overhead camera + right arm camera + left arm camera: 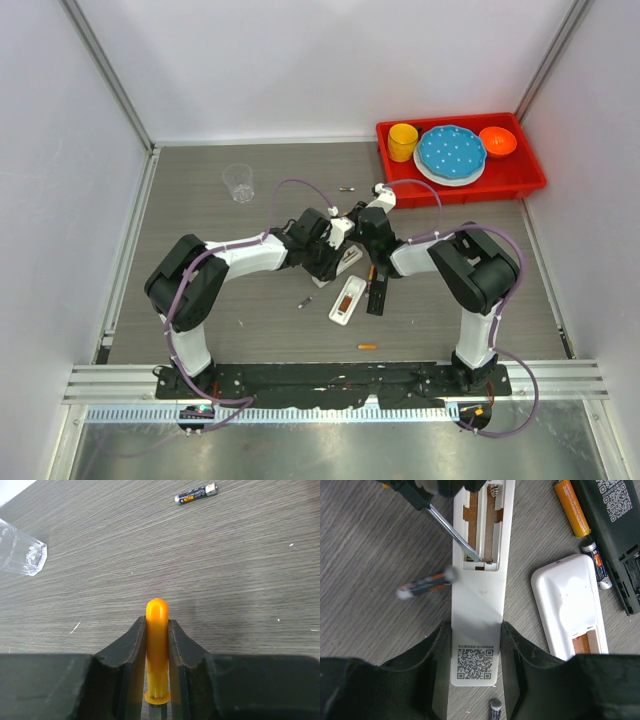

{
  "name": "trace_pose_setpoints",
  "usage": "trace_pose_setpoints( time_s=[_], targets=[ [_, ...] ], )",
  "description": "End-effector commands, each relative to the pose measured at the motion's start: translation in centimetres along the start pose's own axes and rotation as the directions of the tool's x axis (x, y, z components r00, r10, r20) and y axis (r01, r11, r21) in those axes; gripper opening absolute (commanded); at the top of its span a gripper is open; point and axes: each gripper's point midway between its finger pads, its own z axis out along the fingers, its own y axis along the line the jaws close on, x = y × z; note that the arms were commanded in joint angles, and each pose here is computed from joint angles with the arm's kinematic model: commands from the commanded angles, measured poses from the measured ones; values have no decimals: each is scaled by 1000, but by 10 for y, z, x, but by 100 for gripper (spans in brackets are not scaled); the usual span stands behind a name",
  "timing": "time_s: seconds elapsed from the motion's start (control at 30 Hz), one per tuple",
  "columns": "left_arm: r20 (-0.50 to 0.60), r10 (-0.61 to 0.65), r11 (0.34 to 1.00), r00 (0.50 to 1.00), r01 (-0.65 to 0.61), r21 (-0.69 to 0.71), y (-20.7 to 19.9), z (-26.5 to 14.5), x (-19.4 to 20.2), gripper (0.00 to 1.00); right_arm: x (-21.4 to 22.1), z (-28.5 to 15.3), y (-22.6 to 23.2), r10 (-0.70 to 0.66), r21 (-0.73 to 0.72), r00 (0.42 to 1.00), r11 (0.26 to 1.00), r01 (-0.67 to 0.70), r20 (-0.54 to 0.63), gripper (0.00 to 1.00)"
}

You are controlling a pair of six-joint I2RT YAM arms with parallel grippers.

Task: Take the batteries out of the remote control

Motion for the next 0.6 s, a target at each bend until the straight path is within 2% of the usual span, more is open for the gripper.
trace_pose_setpoints(
  time_s=[0.0,0.4,0.57],
  targets=[
    [-185,-51,998,981,55,19,-5,8,60,1,-19,4,30,65,-76,997,995,-62,45,1],
    [-181,-53,998,982,57,18,-5,7,58,1,-41,-5,42,88,-103,992,992,-79,86,1],
    [-121,-55,998,991,60,36,-10,-1,36,0,-78,-17,39,105,-96,984,991,-92,141,1]
  ],
)
